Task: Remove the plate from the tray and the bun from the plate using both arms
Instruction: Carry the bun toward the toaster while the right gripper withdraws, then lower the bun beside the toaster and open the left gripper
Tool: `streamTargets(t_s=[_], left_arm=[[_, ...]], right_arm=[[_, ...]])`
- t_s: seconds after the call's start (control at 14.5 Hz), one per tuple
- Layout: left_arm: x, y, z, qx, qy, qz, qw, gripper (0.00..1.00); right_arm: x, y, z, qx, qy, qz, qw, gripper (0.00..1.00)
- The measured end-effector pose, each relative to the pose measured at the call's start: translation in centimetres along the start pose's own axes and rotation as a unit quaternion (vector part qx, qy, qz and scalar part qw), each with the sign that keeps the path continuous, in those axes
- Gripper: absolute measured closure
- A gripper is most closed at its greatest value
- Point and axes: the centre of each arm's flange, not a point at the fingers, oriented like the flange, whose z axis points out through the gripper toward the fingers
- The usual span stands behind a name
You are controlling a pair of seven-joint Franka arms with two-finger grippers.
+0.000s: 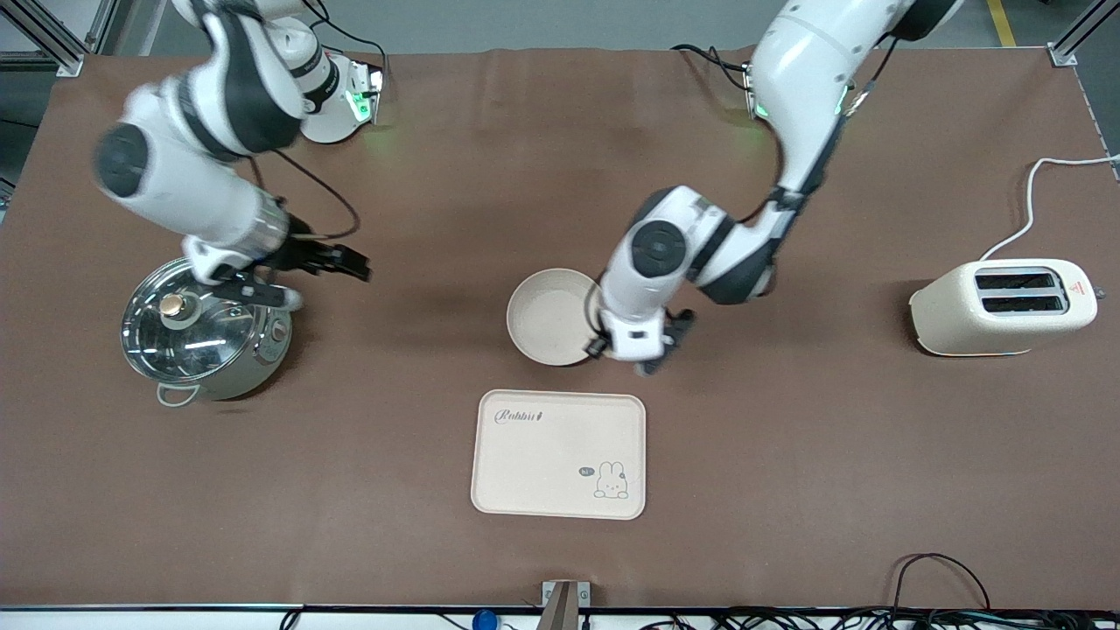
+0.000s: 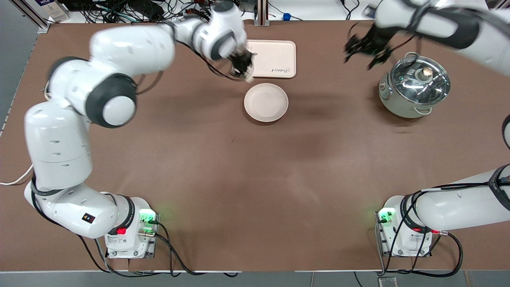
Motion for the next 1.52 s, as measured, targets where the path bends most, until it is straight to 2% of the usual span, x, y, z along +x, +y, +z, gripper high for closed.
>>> streamTargets(t_s=[0.14,0.28,0.34,0.48,0.62,0.69,0.83,1.03,1.17,1.31,1.52], left_arm=[[9.1,-2.0,-0.9,0.021,0.020,-0.013,0.999,0.91],[17.7,-5.5,0.8,0.045,0.017,-0.005,0.999,0.92],[20.8,-7.2,2.0,0.055,0.011,-0.001,0.998,0.92],[25.5,-9.6,4.2,0.059,0.001,0.008,0.998,0.91],[29.0,-11.6,6.4,0.056,-0.006,0.029,0.998,0.89],[30.4,-12.4,7.3,0.054,-0.010,0.037,0.998,0.84],[31.3,-13.1,8.3,0.054,-0.016,0.049,0.997,0.65],[30.4,-12.0,7.4,0.044,-0.015,0.063,0.997,0.36],[29.3,-10.3,4.4,0.035,-0.013,0.078,0.996,0.18],[28.7,-9.3,-2.1,0.045,-0.011,0.111,0.993,0.00],[28.0,-9.6,-15.1,0.040,0.015,0.179,0.983,0.00]], right_arm=[[0.2,2.3,-7.8,-0.032,0.012,0.006,0.999,0.00],[-0.2,4.1,-13.3,-0.057,0.040,0.015,0.997,0.00],[-0.3,5.0,-15.0,-0.063,0.055,0.021,0.996,0.00],[-0.2,6.4,-17.2,-0.071,0.080,0.024,0.994,0.00],[0.1,7.7,-18.7,-0.076,0.091,-0.001,0.993,0.00],[0.2,8.5,-19.3,-0.078,0.092,-0.016,0.993,0.00],[0.2,10.6,-20.2,-0.083,0.084,-0.041,0.992,0.00],[0.1,12.4,-21.3,-0.085,0.077,-0.061,0.992,0.00],[-0.4,11.3,-21.5,-0.087,0.074,-0.076,0.991,0.00],[-1.4,8.9,-22.0,-0.091,0.067,-0.097,0.989,0.00],[-2.2,7.3,-22.1,-0.094,0.058,-0.110,0.988,0.00]])
